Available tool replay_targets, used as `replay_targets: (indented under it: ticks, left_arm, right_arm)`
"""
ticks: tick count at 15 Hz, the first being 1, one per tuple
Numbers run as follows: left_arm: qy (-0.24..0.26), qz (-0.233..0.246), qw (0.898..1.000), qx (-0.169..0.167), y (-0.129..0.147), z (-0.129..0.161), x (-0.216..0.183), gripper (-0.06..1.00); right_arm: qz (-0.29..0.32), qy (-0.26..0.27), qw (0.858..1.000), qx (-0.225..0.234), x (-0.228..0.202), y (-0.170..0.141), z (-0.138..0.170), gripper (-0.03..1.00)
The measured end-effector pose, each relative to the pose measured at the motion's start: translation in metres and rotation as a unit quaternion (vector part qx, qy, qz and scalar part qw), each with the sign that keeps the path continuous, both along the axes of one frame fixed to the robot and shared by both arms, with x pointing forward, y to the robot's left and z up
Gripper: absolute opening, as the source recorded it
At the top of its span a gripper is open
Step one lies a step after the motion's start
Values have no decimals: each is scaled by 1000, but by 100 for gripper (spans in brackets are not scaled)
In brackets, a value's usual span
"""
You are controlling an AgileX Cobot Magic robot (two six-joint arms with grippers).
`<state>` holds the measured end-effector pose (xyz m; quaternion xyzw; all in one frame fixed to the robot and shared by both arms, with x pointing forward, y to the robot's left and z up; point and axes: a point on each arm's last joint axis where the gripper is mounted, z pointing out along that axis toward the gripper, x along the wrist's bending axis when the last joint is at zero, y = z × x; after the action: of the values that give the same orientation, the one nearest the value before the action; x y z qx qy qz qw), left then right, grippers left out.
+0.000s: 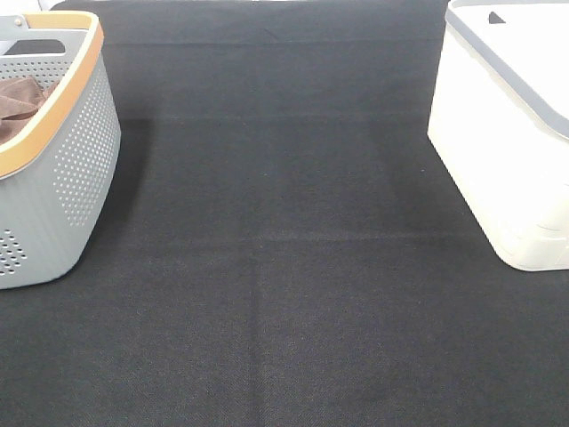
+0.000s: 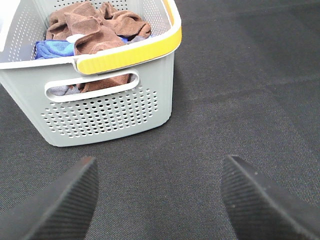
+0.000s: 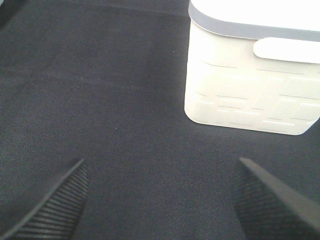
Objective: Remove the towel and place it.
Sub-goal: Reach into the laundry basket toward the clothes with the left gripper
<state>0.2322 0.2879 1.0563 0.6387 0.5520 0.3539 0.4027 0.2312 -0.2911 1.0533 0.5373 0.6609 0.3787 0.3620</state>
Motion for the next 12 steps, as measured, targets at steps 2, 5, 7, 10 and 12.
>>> replay_targets:
  ticks: [2,5,7,10,12]
  left_arm:
    - [0,0,1000,0,0,0,0,67]
    - [0,0,1000,0,0,0,0,67]
    - [0,0,1000,0,0,0,0,67]
    - [0,0,1000,0,0,0,0,67]
    - [0,0,1000,0,0,0,0,67]
  right_arm:
    - [0,0,1000,0,0,0,0,75]
    - [0,0,1000,0,0,0,0,75]
    - [0,0,1000,0,0,0,0,75]
    - [0,0,1000,0,0,0,0,75]
    - [0,0,1000,0,0,0,0,75]
